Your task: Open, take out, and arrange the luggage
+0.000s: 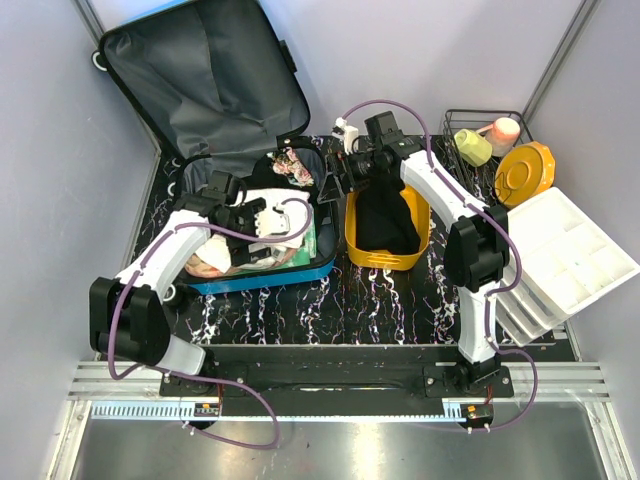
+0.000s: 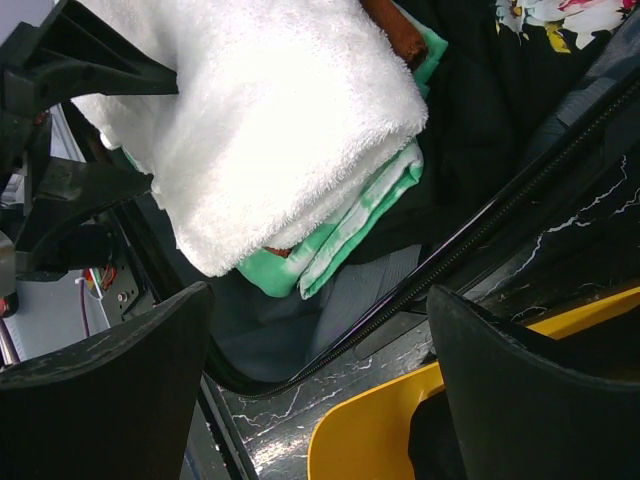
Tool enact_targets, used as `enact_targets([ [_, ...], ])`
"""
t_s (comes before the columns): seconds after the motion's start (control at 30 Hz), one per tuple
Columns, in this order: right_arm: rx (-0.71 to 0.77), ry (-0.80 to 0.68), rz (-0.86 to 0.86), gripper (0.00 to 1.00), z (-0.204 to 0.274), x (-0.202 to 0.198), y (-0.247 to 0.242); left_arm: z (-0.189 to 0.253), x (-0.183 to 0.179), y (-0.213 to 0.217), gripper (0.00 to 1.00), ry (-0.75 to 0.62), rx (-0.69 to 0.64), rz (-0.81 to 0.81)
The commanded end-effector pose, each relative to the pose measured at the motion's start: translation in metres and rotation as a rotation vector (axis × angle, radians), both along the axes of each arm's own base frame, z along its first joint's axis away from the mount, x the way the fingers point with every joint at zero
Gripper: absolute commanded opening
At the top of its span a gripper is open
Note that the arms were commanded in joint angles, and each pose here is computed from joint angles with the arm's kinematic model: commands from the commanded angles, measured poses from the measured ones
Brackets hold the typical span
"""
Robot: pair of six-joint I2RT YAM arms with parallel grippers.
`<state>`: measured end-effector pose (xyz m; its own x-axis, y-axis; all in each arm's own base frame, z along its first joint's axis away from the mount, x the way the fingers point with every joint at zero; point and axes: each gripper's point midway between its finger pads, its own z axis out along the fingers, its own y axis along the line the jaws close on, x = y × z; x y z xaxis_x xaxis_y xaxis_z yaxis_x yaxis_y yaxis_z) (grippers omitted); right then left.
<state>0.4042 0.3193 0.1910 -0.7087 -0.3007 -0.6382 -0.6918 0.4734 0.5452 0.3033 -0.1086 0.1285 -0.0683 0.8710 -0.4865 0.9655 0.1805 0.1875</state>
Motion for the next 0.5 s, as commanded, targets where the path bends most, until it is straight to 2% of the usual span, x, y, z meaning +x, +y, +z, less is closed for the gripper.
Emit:
enact_targets([
  [0.0, 0.025, -0.114, -0.011, 0.96, 0.038, 0.004, -0.002, -0.025, 0.018, 0.01, 0.99, -0.102, 0.097, -0.081],
  [0.07, 0.022, -0.122, -0.011, 0.97, 0.039, 0.005, -0.003, -0.028, 0.018, 0.012, 0.99, -0.118, 0.109, -0.104],
  [0.1, 0.021, -0.131, -0.011, 0.98, 0.04, 0.006, -0.003, -0.03, 0.018, 0.012, 0.92, -0.122, 0.109, -0.106],
  [0.17, 0.019, -0.154, 0.001, 1.0, 0.041, 0.008, -0.003, -0.029, 0.019, 0.013, 0.73, -0.12, 0.104, -0.087],
  [0.2, 0.019, -0.171, 0.003, 1.0, 0.043, 0.01, -0.003, -0.024, 0.021, 0.01, 0.55, -0.125, 0.08, -0.08],
  [0.27, 0.018, -0.213, 0.021, 1.0, 0.047, 0.012, -0.003, -0.013, 0.025, 0.01, 0.38, -0.129, 0.034, -0.041],
  [0.3, 0.022, -0.243, 0.027, 1.0, 0.051, 0.014, -0.003, -0.001, 0.027, 0.006, 0.25, -0.13, -0.006, -0.038],
  [0.37, 0.024, -0.307, 0.042, 1.0, 0.055, 0.017, -0.003, 0.009, 0.028, 0.008, 0.16, -0.115, -0.039, -0.013],
  [0.43, 0.044, -0.406, 0.064, 1.0, 0.063, 0.021, -0.002, 0.023, 0.028, 0.006, 0.0, -0.102, -0.08, -0.01],
  [0.47, 0.041, -0.416, 0.073, 1.0, 0.052, 0.019, -0.004, 0.028, 0.029, 0.008, 0.0, -0.1, -0.094, 0.0],
])
